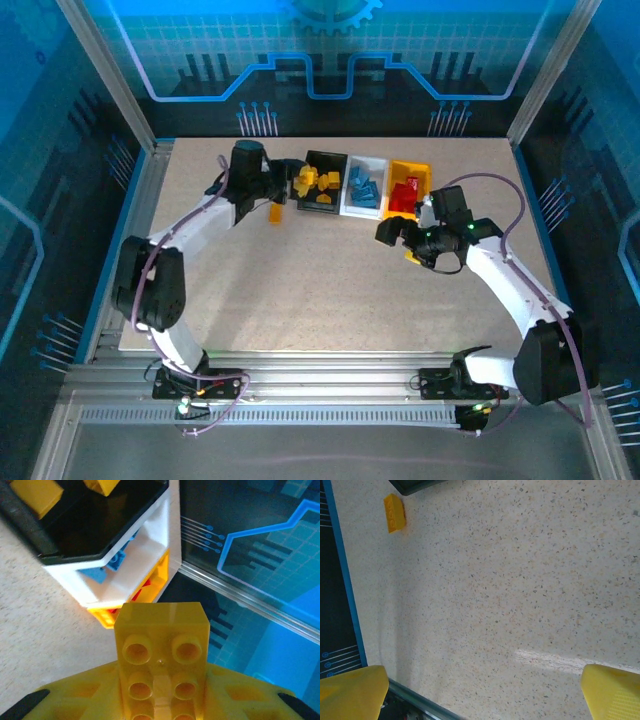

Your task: Sort the legos into containers by color

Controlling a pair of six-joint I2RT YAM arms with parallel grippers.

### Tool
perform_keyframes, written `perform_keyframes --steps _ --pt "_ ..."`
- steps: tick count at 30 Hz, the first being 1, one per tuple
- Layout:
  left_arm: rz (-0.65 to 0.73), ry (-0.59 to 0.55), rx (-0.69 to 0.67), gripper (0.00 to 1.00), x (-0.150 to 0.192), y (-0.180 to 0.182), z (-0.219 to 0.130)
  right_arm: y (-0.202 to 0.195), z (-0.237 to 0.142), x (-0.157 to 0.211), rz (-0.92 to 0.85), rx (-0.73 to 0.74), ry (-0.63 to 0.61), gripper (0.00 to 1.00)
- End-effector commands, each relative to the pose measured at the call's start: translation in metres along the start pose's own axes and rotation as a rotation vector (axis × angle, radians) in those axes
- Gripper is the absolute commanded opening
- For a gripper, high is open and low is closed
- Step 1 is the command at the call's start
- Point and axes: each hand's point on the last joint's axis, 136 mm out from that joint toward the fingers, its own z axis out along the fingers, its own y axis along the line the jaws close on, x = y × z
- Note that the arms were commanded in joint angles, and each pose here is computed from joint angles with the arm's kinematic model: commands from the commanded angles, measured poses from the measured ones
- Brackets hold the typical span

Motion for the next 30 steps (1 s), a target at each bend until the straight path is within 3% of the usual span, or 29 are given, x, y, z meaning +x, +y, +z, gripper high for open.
perform_keyframes --steps 1,8,15,23,30 --pt "-0.020 0.005 0.046 0.39 -0.005 -0.020 0.022 0.002 -0.002 0.013 0.012 -0.011 0.034 1.00" --pt "-0.042 0.028 0.064 0.39 -0.017 -0.041 0.067 -0.002 -0.009 0.022 0.024 -0.002 0.028 1.00" --pt "-0.081 0.024 0.047 0.39 -0.036 -0.036 0.103 -0.016 -0.013 0.038 0.055 0.017 0.015 1.00" --pt "-0.135 0.003 0.019 0.40 -0.053 -0.019 0.125 -0.018 -0.013 0.039 0.060 0.023 0.012 1.00" --pt "-0.150 0.003 0.000 0.48 -0.058 -0.012 0.133 -0.020 -0.009 0.040 0.067 0.023 0.021 1.00"
